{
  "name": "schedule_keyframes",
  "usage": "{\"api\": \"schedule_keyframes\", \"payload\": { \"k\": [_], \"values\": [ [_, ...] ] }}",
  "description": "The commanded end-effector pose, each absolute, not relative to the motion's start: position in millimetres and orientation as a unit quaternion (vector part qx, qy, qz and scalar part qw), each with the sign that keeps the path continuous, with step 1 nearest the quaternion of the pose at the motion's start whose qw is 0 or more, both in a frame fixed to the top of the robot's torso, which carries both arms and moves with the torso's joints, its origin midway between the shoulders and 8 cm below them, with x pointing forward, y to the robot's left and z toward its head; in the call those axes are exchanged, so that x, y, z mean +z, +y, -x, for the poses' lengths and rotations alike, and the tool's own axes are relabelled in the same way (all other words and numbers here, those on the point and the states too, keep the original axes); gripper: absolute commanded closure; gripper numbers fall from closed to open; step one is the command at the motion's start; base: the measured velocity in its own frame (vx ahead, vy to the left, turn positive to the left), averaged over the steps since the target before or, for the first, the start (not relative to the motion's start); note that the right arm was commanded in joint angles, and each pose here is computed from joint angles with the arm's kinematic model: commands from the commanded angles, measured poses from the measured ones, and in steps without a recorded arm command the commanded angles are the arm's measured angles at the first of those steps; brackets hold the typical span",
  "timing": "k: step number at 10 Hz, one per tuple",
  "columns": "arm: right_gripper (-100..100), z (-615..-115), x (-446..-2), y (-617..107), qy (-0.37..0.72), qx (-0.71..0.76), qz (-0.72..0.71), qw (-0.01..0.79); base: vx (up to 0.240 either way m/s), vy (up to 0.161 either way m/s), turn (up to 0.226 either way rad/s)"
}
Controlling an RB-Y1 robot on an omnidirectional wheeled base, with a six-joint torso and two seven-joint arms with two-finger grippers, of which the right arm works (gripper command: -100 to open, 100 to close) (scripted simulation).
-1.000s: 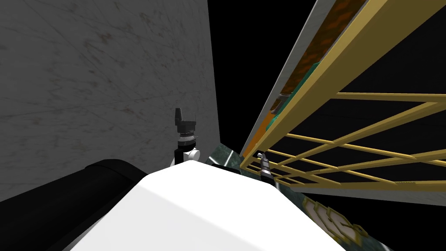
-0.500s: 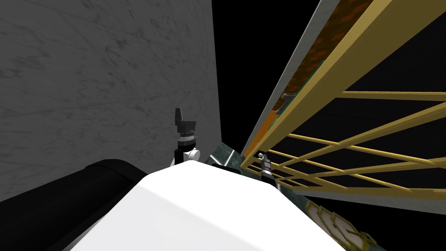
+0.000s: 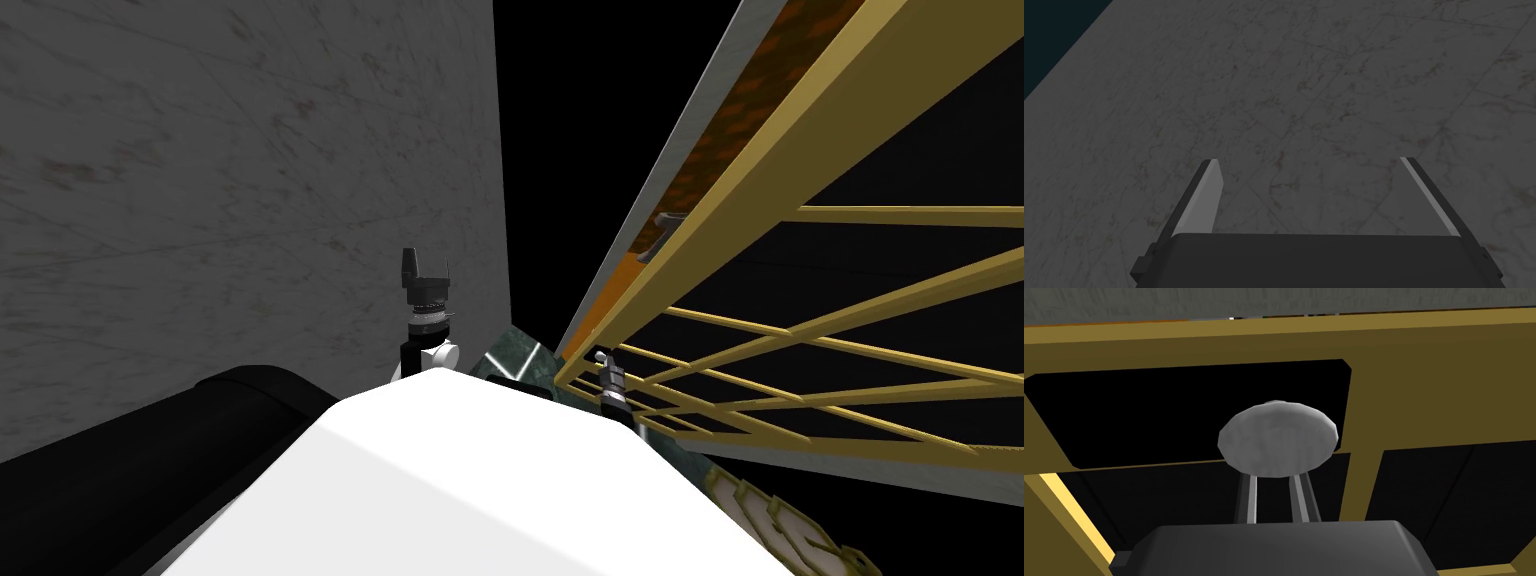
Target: Pull the door open
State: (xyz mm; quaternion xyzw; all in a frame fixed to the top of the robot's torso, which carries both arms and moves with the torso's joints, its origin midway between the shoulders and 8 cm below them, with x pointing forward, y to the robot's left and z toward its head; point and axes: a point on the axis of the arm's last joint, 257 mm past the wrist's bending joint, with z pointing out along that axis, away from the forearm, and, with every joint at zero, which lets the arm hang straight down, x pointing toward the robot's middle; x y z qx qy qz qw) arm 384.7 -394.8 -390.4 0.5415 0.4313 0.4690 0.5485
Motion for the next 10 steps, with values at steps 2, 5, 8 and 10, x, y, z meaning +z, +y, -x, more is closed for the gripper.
{"api": "schedule_keyframes", "payload": {
  "k": [2,5,8,10],
  "values": [
    [100,-393,-386,-382,0.404,0.503,-0.554,0.526,-0.032,-0.014,0.058],
    [100,-389,-394,-383,0.407,0.497,-0.560,0.523,-0.015,-0.002,0.025],
    [100,-393,-387,-388,0.373,0.523,-0.576,0.506,-0.030,-0.006,0.068],
    [100,-393,-387,-391,0.353,0.535,-0.588,0.493,-0.047,-0.015,0.075]
  ]
}}
